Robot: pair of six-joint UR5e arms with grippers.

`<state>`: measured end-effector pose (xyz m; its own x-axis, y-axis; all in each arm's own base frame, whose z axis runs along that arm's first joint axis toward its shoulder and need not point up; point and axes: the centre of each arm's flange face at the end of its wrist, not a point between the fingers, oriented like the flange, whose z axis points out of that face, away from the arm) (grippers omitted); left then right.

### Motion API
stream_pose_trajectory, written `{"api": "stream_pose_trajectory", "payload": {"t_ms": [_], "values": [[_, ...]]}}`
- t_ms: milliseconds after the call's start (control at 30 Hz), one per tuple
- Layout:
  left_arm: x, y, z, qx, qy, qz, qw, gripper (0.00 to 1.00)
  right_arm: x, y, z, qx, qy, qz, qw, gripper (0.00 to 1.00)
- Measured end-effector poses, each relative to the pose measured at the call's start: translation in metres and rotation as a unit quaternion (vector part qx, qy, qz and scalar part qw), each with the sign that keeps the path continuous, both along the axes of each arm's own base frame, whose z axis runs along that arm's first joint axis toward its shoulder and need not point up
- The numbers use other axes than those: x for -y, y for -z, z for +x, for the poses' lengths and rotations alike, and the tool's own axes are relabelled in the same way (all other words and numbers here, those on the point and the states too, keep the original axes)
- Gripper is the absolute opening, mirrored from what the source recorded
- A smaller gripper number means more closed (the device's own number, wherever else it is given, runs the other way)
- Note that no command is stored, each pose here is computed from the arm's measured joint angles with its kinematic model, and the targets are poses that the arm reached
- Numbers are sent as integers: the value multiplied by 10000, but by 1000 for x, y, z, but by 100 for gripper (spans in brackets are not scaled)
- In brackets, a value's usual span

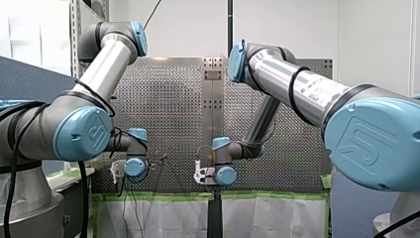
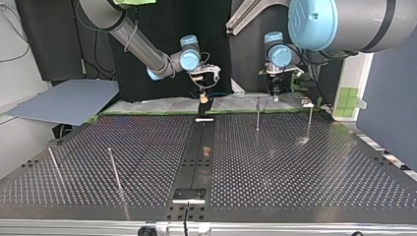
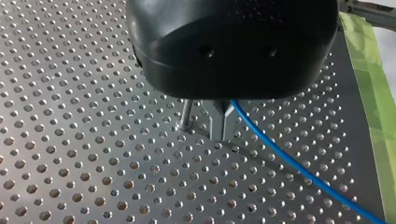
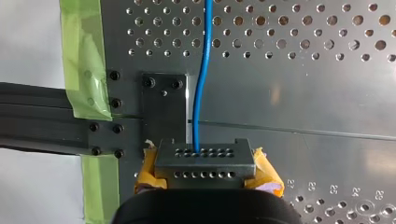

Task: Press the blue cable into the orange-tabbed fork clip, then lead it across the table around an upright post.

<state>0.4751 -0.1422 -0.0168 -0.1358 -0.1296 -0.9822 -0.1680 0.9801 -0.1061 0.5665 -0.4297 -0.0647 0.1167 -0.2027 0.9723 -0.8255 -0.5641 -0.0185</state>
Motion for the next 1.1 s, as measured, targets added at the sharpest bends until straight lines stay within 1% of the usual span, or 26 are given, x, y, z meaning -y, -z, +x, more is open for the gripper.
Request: {"api": "stream_pose_trajectory", "payload": {"t_ms": [67, 267, 433, 633, 933, 1100], "values": [[0, 0, 1, -12, -8, -1, 10000, 0, 1, 0, 0, -11, 0, 1, 10000, 0], [0, -1, 3, -4, -7, -15, 10000, 0, 7, -6, 2, -76, 20, 19, 10000, 0], [0, -2, 6, 14, 25, -31, 10000, 0, 13, -7, -1, -89, 59, 22, 9999, 0], [0, 0, 8, 6, 51, -151, 9999, 0, 17, -7, -4, -94, 91, 24, 9999, 0], [0, 4, 15, -68, 76, -263, 9996, 0, 19, -8, -6, -113, 107, 13, 9999, 0], [1, 1, 24, -100, 96, -318, 9994, 0, 20, -8, -6, -120, 114, 3, 9999, 0]]}}
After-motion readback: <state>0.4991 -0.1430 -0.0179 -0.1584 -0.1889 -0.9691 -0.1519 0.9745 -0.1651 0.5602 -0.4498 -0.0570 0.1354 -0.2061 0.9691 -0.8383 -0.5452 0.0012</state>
